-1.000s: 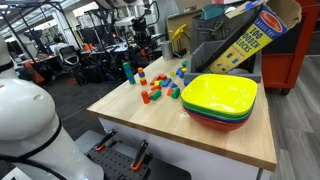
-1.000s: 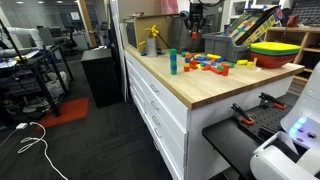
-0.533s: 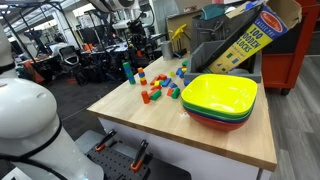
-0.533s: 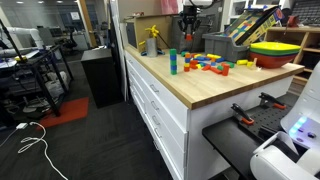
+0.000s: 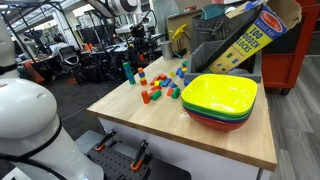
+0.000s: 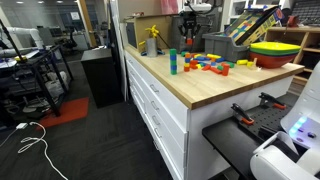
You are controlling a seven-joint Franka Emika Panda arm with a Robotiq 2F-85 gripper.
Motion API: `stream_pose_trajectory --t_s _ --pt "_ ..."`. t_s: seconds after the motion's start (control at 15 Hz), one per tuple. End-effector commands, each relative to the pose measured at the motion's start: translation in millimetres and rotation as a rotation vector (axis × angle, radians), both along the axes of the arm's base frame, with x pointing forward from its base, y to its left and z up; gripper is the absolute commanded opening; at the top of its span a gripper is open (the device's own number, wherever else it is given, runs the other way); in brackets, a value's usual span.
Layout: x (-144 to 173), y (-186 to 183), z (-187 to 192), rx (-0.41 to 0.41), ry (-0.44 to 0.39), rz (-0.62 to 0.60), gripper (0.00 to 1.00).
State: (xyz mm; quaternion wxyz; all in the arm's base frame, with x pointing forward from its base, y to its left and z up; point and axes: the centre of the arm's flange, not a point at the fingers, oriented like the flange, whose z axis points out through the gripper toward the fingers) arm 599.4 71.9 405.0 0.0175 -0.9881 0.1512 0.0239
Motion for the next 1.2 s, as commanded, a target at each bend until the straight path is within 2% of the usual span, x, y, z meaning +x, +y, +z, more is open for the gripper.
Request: stream_pose_trajectory --t_s 0.0,0.6,1.0,1.07,1.13 --pt "1 1 -3 -0.011 -0.006 -0.008 0.08" --pt "-7 0 -14 0.004 0.025 0.024 0.08" --pt "-11 -2 -11 0.014 0.010 0.095 0.08" --pt "-2 3 -16 0.002 0.028 0.066 0.33" --pt "-2 3 -16 0.002 0.027 0.074 0.33"
